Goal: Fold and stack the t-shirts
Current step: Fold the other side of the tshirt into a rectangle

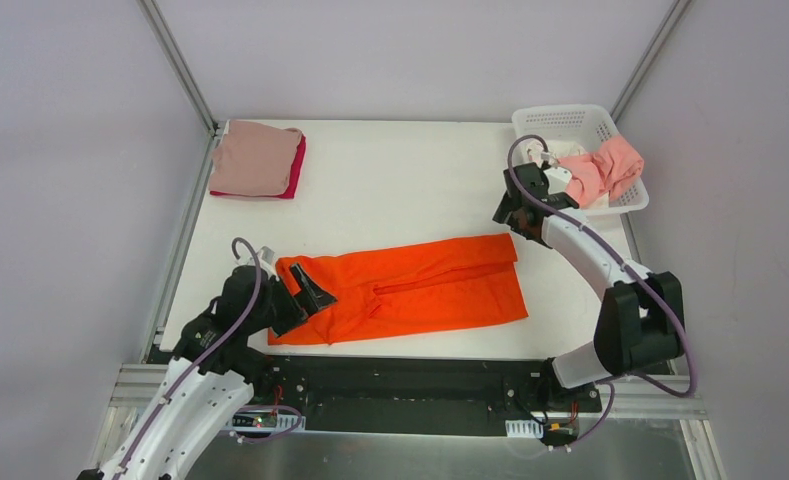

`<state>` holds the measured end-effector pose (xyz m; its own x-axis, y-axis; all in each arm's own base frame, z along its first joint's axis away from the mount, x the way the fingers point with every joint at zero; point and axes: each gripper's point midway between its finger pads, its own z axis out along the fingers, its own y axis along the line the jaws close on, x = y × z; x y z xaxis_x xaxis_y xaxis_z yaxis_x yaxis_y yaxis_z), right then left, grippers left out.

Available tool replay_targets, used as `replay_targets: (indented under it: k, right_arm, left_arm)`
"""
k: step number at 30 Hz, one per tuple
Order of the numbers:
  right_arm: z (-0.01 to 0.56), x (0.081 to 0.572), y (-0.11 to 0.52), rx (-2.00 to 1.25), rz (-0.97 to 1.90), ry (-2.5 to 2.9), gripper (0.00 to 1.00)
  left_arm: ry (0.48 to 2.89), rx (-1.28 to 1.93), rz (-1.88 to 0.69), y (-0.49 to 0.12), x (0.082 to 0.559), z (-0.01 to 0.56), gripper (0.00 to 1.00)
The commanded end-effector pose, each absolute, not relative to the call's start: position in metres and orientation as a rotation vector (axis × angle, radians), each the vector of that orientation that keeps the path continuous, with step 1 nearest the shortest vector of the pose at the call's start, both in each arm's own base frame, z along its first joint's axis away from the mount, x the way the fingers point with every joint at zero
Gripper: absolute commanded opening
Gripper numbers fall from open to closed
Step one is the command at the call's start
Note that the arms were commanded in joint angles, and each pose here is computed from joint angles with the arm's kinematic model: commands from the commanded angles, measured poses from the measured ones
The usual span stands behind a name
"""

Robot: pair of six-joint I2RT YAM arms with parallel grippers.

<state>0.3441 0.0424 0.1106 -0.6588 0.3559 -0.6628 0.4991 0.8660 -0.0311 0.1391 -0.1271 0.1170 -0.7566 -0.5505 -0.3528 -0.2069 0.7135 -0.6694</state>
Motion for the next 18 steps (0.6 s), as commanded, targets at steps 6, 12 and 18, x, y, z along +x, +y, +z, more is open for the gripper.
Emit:
replay_targets:
  k: [6, 12, 18]
  right_arm:
    - [0.122, 0.334, 0.141, 0.328, 0.301, 2.435, 0.99]
    - [0.087, 0.334, 0.179, 0.235, 0.379, 2.538, 0.99]
    - [0.048, 0.324, 0.176, 0.277, 0.343, 2.623, 0.99]
  left_arm:
    - [2.407, -0.528, -0.701, -0.136, 0.189, 0.129, 0.99]
    - [2.456, -0.622, -0.385, -0.118, 0.234, 0.096, 0.99]
    - [2.473, -0.705, -0.284, -0.097, 0.25, 0.064, 0.99]
